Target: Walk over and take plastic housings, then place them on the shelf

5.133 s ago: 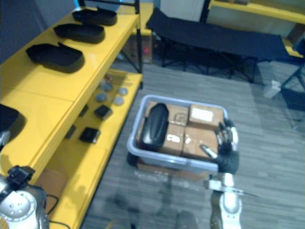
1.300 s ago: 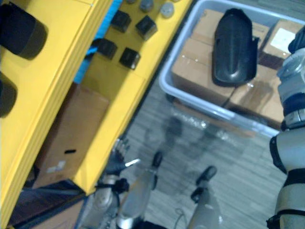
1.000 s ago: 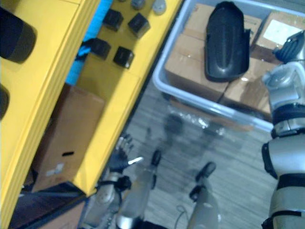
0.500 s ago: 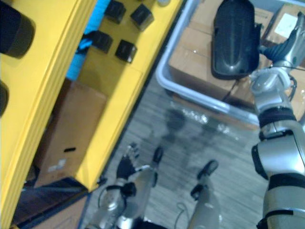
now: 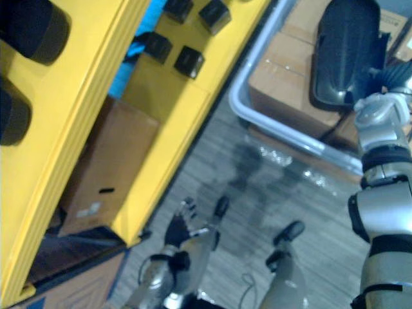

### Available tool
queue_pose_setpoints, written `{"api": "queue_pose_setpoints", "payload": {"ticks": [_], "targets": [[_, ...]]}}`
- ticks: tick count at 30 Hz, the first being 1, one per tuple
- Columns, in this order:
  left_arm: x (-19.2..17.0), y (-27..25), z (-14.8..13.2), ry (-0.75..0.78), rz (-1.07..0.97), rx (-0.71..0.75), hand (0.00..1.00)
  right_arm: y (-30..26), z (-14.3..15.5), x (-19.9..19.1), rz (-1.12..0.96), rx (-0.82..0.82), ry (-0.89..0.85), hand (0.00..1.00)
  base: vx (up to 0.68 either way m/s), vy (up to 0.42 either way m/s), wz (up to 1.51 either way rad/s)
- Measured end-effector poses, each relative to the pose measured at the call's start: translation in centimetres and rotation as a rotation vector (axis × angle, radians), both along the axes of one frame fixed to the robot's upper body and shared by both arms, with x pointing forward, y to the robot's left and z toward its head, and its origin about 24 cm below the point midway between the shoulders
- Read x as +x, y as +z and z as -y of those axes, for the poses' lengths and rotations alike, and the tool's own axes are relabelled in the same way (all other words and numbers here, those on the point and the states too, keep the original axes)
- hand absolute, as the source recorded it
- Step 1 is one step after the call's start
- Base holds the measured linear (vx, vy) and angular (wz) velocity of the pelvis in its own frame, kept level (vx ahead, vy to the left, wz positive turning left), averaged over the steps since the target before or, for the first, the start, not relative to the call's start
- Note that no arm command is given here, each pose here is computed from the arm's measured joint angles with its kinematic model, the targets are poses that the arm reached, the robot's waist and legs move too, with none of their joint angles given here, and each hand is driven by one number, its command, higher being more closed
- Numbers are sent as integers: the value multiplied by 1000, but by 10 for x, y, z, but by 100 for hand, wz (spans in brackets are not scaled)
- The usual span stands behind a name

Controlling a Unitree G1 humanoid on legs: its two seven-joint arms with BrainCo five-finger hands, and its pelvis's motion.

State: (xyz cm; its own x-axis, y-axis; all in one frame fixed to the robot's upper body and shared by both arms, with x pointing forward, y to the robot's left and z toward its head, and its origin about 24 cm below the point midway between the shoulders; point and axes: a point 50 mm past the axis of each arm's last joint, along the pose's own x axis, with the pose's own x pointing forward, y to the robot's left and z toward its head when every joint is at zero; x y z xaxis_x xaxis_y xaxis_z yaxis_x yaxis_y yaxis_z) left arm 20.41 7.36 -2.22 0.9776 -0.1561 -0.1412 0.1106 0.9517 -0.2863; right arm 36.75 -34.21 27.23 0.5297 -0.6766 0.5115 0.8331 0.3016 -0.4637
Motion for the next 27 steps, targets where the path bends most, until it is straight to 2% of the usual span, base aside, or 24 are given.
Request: {"api": "queue_pose_setpoints", "payload": {"ticks": [5,23,24,27], "targets": [[0,0,2,-1,1,-7,0,-4,13,-6,-24,71,-54,0,0,0,0],[-5,-6,9,-6,-34,1,0,-9,31,-10,-220,157,23,0,-6,0,1],[-5,-6,9,-6,-34,4,0,-9,33,-11,-233,158,23,100,-36,4,8],[-5,-7,9,-7,-40,7,0,-7,36,-12,-265,162,24,100,-24,3,4]]}}
